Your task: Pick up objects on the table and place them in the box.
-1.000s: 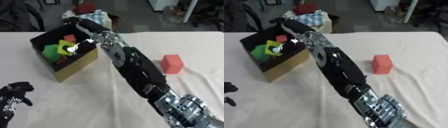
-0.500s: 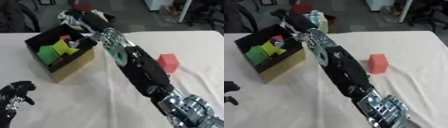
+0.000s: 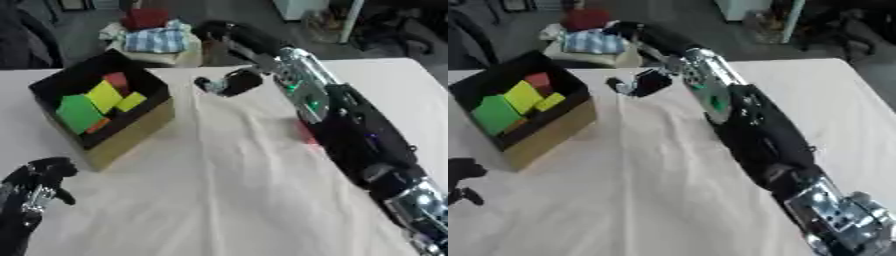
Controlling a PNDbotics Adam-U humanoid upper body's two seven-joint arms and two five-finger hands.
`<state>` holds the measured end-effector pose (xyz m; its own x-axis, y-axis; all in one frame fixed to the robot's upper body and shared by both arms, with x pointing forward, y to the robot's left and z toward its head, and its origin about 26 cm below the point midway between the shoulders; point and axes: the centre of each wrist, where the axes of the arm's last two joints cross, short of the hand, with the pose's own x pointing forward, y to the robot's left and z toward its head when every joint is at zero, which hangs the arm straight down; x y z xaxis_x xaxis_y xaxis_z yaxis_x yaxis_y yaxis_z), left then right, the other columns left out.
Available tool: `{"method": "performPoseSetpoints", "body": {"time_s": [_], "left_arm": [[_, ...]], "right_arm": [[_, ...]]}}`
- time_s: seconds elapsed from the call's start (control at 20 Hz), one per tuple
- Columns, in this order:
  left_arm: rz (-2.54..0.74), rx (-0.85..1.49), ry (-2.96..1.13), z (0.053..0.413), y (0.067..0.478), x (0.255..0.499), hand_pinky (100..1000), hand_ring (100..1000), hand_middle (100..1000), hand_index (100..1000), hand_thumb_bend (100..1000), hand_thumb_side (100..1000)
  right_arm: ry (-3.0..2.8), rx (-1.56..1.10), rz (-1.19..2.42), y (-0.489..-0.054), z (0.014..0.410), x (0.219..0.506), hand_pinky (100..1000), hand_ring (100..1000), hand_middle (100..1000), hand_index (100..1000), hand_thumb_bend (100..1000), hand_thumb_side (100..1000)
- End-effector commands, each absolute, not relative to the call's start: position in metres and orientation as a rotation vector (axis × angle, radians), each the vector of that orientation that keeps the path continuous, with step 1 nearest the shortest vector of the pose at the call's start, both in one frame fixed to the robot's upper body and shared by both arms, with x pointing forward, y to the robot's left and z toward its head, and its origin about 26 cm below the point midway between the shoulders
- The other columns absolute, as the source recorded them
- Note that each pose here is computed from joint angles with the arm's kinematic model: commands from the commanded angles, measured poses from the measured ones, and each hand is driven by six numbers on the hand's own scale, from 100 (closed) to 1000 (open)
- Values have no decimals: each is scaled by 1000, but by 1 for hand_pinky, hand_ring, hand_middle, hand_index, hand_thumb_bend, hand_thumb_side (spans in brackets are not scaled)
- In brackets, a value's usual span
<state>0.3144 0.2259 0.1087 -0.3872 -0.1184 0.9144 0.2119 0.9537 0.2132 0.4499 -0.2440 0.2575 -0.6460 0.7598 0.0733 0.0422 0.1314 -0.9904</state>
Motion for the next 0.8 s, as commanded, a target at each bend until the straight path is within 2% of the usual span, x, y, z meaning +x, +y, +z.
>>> {"method": "performPoseSetpoints", "body": {"time_s": [0.05,0.45,0.8], "left_arm": [[-362,-33,-1955,115,232,314,433,714,614,709,420,622],[-361,-25,-1957,115,233,315,434,716,614,708,420,623],[-366,-22,-1957,116,233,315,434,717,615,708,418,624]], "right_arm": [[-1748,-795,1567,-277,273,439,845,894,906,981,335,501],[-1514,-708,1554,-330,240,432,847,891,883,964,360,497],[-1408,-648,1557,-352,225,423,849,892,877,962,372,488]]}}
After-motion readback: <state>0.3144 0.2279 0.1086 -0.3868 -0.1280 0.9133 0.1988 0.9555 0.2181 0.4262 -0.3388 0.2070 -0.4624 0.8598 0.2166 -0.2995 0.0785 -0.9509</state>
